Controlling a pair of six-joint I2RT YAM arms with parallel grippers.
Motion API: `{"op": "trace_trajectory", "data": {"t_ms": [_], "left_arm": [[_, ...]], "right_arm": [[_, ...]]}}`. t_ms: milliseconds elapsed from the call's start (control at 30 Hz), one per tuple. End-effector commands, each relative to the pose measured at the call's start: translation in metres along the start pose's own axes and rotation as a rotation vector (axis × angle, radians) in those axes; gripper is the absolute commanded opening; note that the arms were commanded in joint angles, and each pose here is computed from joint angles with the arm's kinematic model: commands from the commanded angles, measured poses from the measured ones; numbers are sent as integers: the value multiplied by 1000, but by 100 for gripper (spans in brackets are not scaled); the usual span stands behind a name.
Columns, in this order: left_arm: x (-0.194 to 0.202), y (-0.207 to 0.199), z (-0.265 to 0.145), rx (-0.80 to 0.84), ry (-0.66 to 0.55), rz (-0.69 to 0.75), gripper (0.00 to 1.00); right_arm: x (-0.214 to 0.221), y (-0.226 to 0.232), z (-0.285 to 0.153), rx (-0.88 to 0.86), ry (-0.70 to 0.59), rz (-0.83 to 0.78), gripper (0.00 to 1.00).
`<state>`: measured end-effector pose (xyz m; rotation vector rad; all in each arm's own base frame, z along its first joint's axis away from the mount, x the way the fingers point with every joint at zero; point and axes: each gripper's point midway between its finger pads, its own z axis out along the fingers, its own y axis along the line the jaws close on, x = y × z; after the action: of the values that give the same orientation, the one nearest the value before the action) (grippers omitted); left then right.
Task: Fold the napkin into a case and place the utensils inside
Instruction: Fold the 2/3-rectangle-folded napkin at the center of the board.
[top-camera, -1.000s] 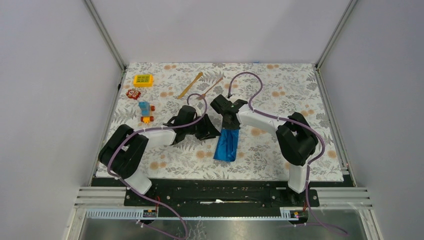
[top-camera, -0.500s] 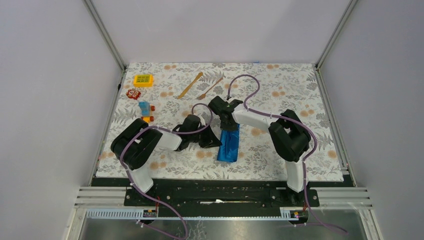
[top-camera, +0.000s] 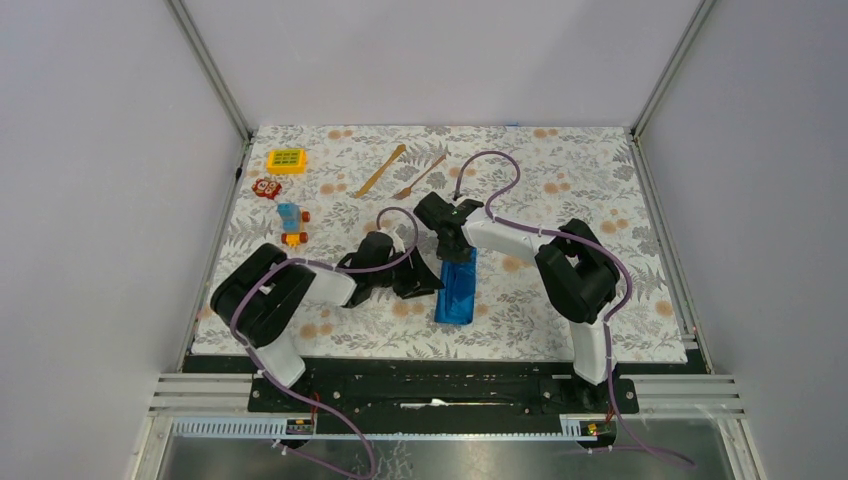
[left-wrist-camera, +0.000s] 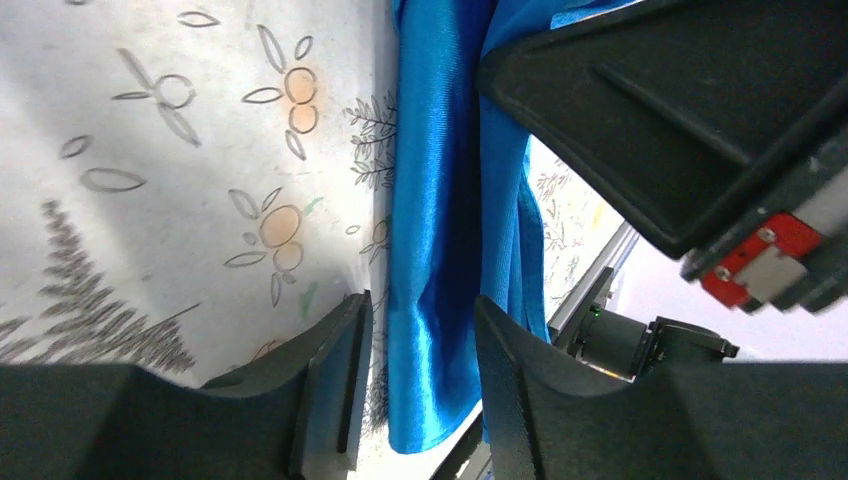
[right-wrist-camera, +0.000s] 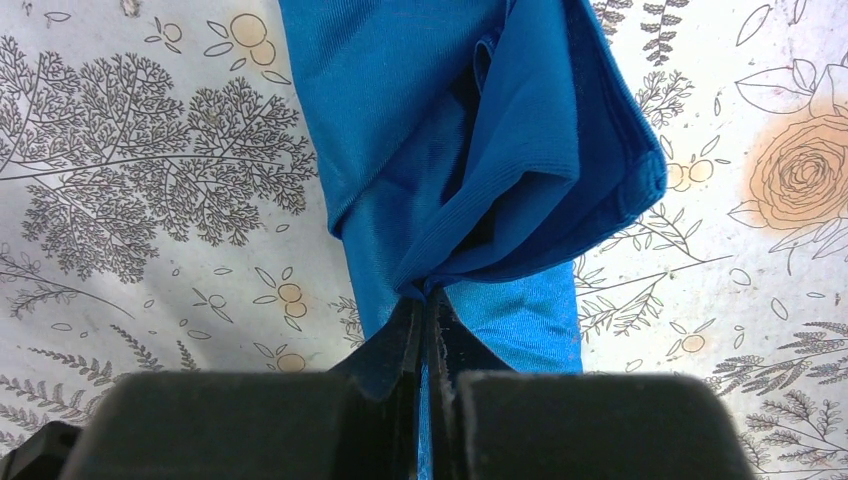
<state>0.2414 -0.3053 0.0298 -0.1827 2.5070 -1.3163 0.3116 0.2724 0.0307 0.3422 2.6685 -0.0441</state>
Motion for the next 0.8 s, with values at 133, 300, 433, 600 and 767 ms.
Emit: {"op": "trace_trajectory", "data": {"t_ms": [133,300,433,600,767], "left_arm": [[-24,-25,-23,32,-74,118,59],[-19,-27,-15,21,-59,177,67],[-7,-24,-6,43,-33,190,81],[-2,-8,6,-19,-18,180,97],[-1,28,8,-188,-20,107,80]], "right_arm": [[-3,14,-4,-31,-15,58,0],[-3,22,-10,-68,-1,84,0],[-2,26,-10,-82,7,94,0],[-1,27,-9,-84,13,97,0],[-2,25,-12,-85,5,100,0]]}}
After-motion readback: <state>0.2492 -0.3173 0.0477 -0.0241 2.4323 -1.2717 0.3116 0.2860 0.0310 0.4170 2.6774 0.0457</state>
